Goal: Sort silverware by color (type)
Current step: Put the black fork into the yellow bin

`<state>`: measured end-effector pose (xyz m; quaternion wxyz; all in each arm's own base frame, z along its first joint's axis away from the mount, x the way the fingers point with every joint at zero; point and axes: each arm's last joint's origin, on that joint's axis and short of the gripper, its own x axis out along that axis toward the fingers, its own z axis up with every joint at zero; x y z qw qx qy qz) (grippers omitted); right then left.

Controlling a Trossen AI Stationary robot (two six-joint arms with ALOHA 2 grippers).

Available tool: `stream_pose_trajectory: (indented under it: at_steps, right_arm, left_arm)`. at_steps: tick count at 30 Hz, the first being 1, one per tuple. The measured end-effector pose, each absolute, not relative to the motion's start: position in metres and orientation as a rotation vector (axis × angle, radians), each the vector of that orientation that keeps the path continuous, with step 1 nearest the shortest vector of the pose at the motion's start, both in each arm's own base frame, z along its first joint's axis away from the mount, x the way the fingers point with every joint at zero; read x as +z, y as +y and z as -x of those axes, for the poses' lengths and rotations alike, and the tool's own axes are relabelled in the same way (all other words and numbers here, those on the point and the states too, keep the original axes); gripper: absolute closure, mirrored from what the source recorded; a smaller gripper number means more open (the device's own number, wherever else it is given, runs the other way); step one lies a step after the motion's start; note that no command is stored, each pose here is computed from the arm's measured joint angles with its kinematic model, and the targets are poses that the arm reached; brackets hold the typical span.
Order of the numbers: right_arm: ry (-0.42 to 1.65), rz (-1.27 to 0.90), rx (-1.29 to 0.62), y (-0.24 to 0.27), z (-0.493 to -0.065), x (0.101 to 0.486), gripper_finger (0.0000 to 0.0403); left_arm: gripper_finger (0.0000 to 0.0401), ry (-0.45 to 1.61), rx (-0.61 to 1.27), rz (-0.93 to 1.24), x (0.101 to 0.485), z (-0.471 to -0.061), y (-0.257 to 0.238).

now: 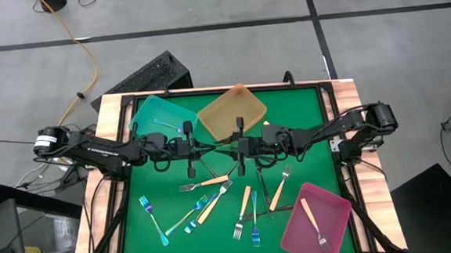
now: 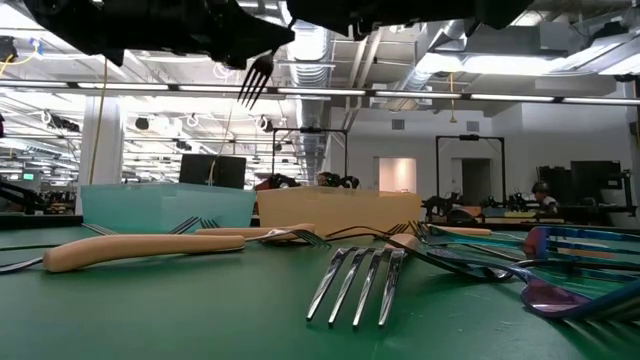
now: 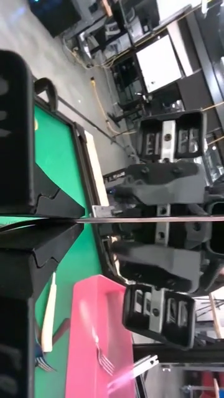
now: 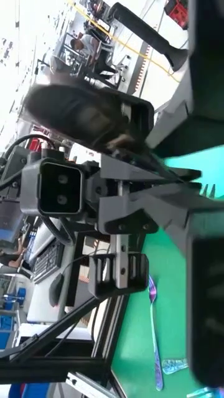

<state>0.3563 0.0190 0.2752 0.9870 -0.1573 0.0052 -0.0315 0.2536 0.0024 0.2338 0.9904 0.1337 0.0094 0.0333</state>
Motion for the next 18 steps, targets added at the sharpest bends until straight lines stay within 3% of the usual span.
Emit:
stream_pose_trajectory:
  at_steps: [6, 14, 18]
  right_arm:
    - [0.029, 0.314, -0.068, 0.0165, -0.3562, 0.2737, 0.038]
    - [0.037, 0.288, -0.075, 0.0159, -0.3562, 0.273, 0.038]
    - [0.069, 0.294, -0.126, 0.0142, -0.3562, 0.2701, 0.038]
  left_arm:
    - [0.0401, 0.026, 0.066, -0.269, 0.2324, -0.2541, 0.0026]
    - [0.0398, 0.037, 0.142, -0.198, 0.2318, -0.2539, 0.0041]
    - [0.0374, 0.084, 0.195, -0.176, 0.2278, -0.2536, 0.0061]
